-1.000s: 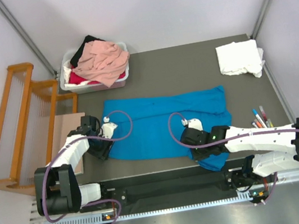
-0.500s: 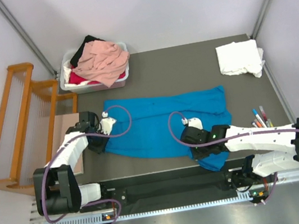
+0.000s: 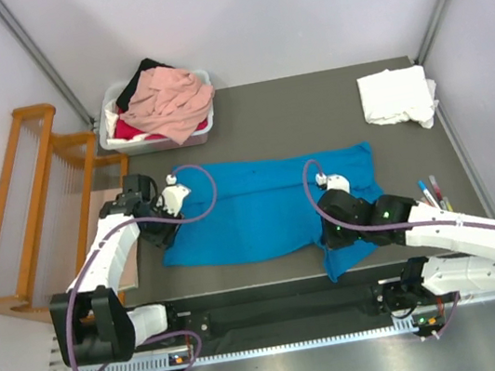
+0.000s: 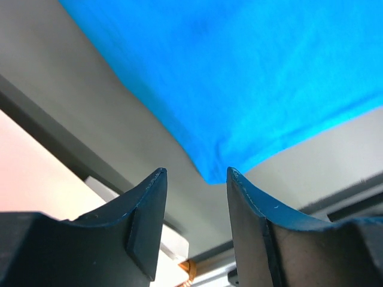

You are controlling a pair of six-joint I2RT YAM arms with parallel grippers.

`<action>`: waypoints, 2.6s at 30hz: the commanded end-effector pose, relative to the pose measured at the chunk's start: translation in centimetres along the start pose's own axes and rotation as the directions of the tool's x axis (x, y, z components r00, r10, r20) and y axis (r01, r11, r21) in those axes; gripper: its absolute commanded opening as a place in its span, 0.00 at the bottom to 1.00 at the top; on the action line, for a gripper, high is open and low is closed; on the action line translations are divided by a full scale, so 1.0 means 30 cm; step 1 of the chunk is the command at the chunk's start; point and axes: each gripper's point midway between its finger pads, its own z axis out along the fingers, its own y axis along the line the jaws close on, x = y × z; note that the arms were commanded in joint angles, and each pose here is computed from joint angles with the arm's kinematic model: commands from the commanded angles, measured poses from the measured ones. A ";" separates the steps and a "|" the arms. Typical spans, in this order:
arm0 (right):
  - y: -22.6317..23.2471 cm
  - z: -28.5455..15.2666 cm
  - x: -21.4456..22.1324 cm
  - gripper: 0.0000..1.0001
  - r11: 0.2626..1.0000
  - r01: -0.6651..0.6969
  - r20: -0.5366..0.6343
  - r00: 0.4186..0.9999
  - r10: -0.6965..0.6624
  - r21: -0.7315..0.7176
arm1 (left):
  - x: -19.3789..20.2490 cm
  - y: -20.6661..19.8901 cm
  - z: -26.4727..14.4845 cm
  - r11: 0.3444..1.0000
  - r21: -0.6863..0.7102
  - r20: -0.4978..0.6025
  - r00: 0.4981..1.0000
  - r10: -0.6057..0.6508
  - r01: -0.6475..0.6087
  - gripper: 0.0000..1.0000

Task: Fold and stack the t-shirts
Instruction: Fold the tshirt

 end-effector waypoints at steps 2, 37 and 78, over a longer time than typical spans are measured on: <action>-0.018 -0.049 0.120 0.00 0.997 -0.048 -0.101 0.994 0.042 -0.053 | 0.052 -0.048 -0.048 0.998 0.039 -0.028 0.998 0.057 -0.056 0.50; 0.065 -0.049 0.081 0.00 0.991 -0.048 -0.097 0.995 0.036 -0.124 | 0.104 -0.058 0.125 0.999 0.046 -0.044 0.999 0.009 -0.007 0.58; 0.048 -0.116 0.112 0.00 0.992 -0.026 -0.151 0.988 0.007 -0.126 | 0.139 -0.105 -0.025 0.980 0.167 -0.136 0.982 0.134 -0.110 0.16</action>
